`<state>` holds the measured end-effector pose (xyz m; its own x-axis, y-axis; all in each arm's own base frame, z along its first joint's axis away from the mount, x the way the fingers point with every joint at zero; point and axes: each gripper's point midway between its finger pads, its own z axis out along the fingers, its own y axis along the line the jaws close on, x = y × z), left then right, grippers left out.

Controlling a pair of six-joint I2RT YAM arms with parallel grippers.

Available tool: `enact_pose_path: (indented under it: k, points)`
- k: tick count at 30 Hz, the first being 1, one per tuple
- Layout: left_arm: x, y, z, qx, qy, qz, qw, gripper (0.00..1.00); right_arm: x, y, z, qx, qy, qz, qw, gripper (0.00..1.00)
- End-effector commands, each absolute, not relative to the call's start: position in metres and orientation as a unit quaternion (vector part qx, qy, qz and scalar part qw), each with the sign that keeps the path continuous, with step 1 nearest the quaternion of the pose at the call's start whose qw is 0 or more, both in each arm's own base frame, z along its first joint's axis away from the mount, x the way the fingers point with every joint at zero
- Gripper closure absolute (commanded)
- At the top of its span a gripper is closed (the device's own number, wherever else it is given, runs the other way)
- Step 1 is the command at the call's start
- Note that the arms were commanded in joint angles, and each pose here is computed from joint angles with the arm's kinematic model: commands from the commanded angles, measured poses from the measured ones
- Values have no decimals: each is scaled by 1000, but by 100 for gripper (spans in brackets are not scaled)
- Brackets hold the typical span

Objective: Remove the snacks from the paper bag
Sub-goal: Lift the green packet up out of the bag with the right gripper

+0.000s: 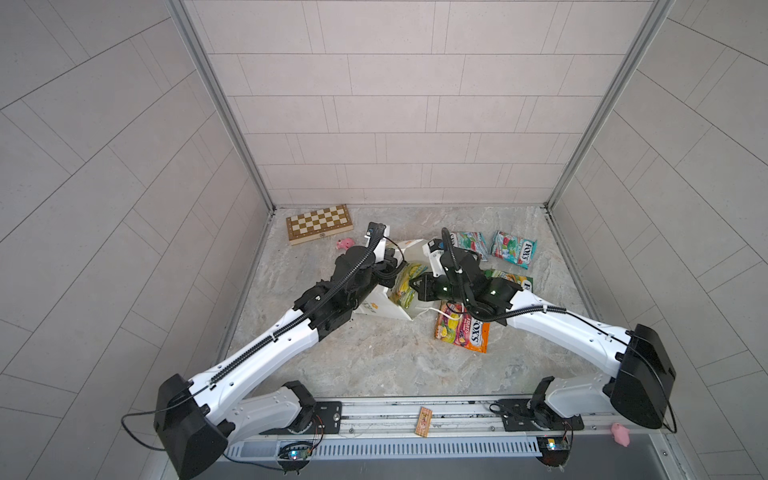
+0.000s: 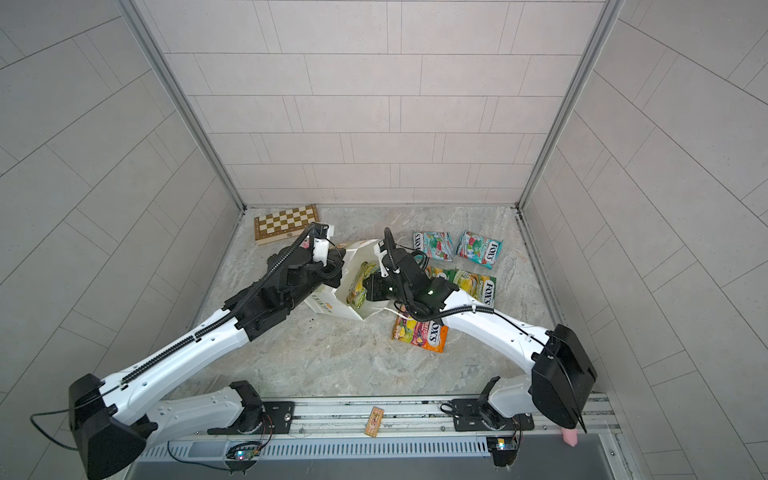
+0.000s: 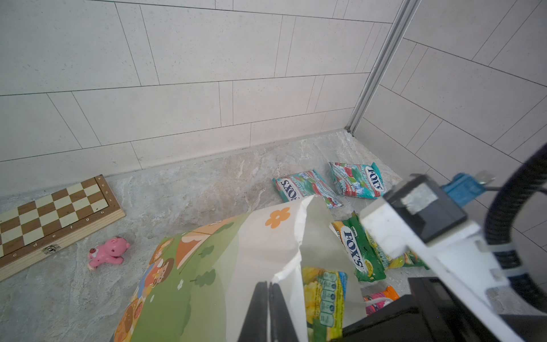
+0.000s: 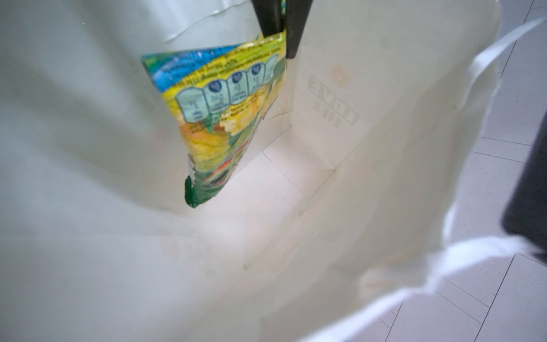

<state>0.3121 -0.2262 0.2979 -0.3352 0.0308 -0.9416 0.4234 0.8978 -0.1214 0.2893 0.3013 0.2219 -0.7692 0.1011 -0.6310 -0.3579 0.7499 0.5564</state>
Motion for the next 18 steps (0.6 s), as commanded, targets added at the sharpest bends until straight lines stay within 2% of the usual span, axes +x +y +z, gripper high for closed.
enact_pose_path:
  k: [1,18]
  points:
    - [314,-222,311,137,792,-170,570,100,289,288,250,-98,863,332,367,100]
    - [315,-216,314,131,790,-160,577,100,264,243,328,-140,838,335,407,100]
